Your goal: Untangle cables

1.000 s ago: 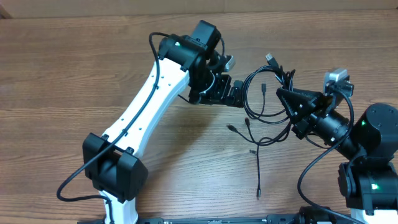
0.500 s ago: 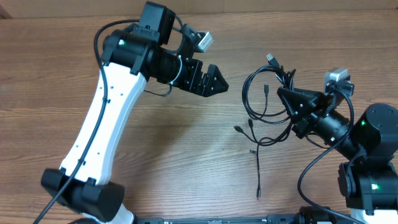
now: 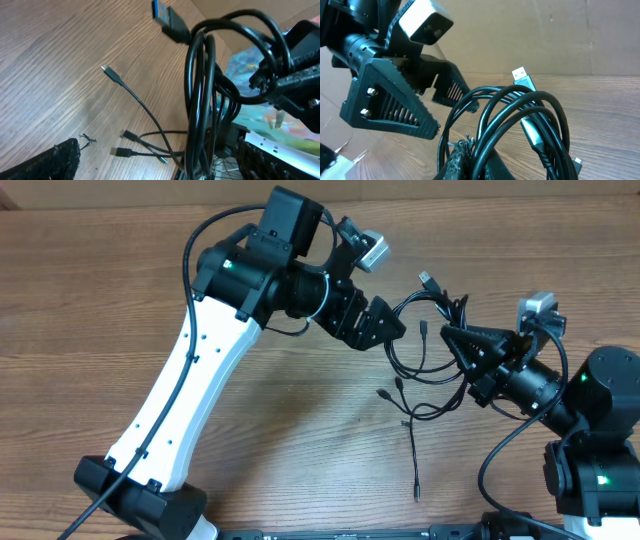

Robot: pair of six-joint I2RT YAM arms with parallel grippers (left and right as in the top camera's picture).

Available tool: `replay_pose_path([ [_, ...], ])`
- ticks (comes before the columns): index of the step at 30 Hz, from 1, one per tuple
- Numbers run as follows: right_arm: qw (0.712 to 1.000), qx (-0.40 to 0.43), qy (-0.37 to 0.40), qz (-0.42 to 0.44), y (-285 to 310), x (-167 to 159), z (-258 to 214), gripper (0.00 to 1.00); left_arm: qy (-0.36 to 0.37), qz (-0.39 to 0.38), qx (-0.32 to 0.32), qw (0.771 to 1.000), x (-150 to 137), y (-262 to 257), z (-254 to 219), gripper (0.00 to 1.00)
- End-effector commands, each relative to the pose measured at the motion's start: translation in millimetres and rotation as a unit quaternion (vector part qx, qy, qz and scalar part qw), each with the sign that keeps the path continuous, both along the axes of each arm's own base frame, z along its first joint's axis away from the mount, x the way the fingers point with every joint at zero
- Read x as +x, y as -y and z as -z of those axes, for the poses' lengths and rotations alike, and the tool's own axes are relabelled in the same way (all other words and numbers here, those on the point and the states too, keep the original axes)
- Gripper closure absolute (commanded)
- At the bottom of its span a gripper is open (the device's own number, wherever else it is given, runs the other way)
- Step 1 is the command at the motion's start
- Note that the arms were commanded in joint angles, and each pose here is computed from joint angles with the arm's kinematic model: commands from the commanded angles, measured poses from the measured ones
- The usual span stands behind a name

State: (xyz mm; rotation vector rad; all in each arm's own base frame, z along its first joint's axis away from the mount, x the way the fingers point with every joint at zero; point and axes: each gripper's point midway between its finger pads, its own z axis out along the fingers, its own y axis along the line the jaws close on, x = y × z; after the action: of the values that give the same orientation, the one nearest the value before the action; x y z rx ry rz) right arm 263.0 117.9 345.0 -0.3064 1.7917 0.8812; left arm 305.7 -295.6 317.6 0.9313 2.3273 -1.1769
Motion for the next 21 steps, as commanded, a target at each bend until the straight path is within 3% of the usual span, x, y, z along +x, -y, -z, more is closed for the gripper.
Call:
replay_pose_path([
  [1,1.000,0.002,0.022,-0.011,-2,-7,-14,0.92,0.019,0.004,-0.004,1.000,0,2,-7,0.00],
  [2,1.000,0.002,0.023,-0.014,-3,-7,-14,0.92,0.019,0.005,-0.004,1.000,-1,3,-7,0.01],
  [6,0.999,0.005,0.023,-0.029,-7,-11,-15,0.92,0.021,0.015,-0.005,1.000,-6,9,-8,0.23],
  [14,0.999,0.007,0.022,-0.036,-8,-13,-15,0.92,0.023,0.034,-0.011,0.999,-18,24,-10,0.14],
  [16,0.999,0.007,0.022,-0.036,-8,-13,-15,0.92,0.023,0.036,-0.011,0.999,-20,26,-10,0.19],
  [17,0.999,0.007,0.022,-0.036,-8,-13,-15,0.92,0.023,0.038,-0.011,0.999,-21,27,-10,0.32],
  [19,0.999,0.007,0.022,-0.036,-8,-13,-15,0.92,0.023,0.039,-0.011,0.999,-21,27,-10,0.66],
  [20,0.999,0.007,0.022,-0.036,-8,-13,-15,0.92,0.023,0.039,-0.011,0.999,-21,27,-10,0.94],
  [21,0.999,0.007,0.022,-0.036,-8,-13,-15,0.92,0.023,0.039,-0.011,0.999,-21,27,-10,0.96],
])
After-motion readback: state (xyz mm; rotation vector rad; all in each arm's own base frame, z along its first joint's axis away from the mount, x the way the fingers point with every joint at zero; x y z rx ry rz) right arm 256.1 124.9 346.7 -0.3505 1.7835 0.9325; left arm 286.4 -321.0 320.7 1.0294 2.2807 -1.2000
